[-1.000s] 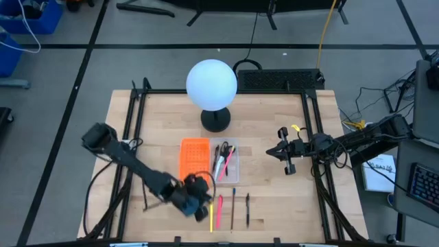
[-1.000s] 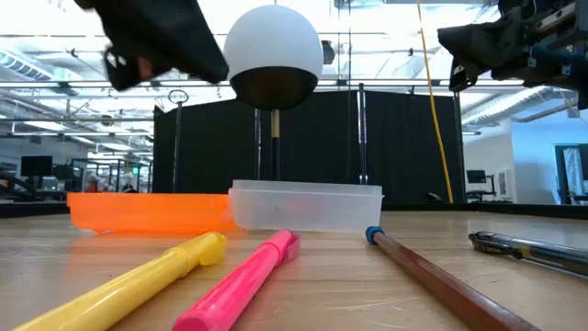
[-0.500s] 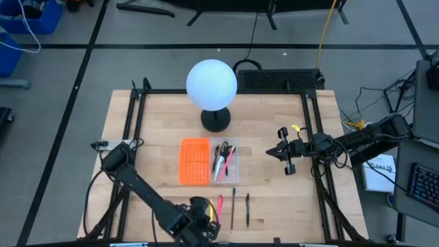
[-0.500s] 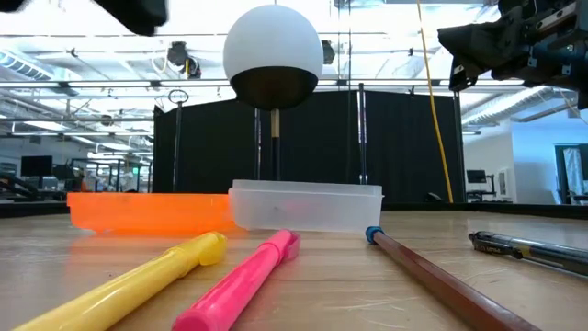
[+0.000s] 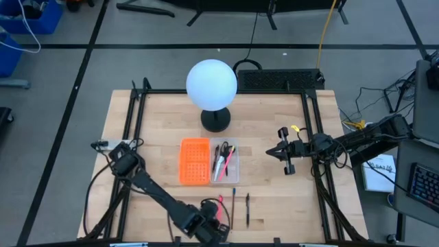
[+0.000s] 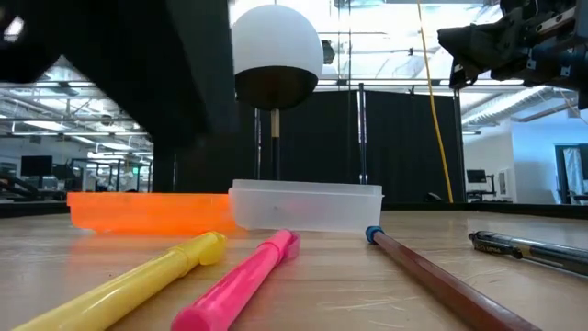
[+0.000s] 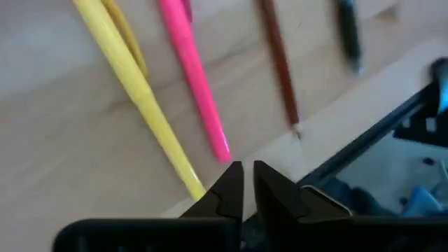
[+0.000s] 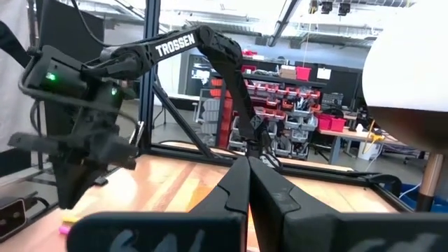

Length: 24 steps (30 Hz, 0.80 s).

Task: Pick & place school supplies into a supply box
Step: Put the yellow pen into the pencil box

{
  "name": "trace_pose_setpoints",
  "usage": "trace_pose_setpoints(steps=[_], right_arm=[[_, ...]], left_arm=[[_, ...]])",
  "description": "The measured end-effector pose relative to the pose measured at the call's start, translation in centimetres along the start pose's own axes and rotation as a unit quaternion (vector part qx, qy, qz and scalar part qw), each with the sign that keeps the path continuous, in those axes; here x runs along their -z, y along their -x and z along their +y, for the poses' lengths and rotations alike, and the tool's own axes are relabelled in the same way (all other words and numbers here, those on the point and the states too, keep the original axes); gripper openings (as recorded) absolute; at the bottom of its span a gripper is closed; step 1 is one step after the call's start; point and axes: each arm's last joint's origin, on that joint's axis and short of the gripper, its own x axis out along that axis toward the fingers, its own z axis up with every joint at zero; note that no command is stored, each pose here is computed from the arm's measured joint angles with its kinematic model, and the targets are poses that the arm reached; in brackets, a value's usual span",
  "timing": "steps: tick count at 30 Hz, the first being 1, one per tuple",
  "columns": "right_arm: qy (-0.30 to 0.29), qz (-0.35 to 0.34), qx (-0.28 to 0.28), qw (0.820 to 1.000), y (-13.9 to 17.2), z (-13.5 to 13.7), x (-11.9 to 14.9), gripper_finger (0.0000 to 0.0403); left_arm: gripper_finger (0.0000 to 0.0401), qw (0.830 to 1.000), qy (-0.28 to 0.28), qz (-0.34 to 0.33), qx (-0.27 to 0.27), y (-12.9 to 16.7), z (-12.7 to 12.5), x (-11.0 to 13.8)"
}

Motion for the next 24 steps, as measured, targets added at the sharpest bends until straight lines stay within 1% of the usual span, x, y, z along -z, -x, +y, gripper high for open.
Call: trace_pose_setpoints(steps=[3, 9, 13, 16, 20, 22, 24], right_arm=[[0.003, -0.004, 0.001, 1.000, 0.0, 0.0, -0.1, 0.0000], [0.004, -0.008, 0.001, 1.000, 0.0, 0.0, -0.2, 0.0000], [0.005, -0.008, 0.001, 1.000, 0.0, 0.0, -0.1, 0.0000], [0.005, -0.003, 0.001, 1.000, 0.0, 0.0, -0.1, 0.0000], [0.005, 0.003, 0.000, 1.000, 0.0, 0.0, 0.1, 0.0000], [0.005, 0.006, 0.000, 1.000, 0.0, 0.0, 0.1, 0.0000], [0.005, 0.009, -0.001, 1.000, 0.0, 0.0, 0.2, 0.0000]], left_arm=[[0.0082, 0.999, 0.011, 0.045, -0.025, -1.1, 0.1, -0.8], [0.0171, 0.997, 0.025, 0.054, -0.058, -1.4, 0.4, -2.7], [0.0209, 0.995, 0.027, 0.071, -0.071, -1.5, 0.4, -3.4], [0.0214, 0.991, 0.034, 0.077, -0.104, -1.5, 1.0, -3.9], [0.0201, 0.985, 0.041, 0.075, -0.148, -1.3, 1.8, -4.2], [0.0192, 0.983, 0.041, 0.074, -0.161, -1.2, 2.0, -4.2], [0.0184, 0.984, 0.037, 0.068, -0.163, -1.2, 2.1, -4.3]])
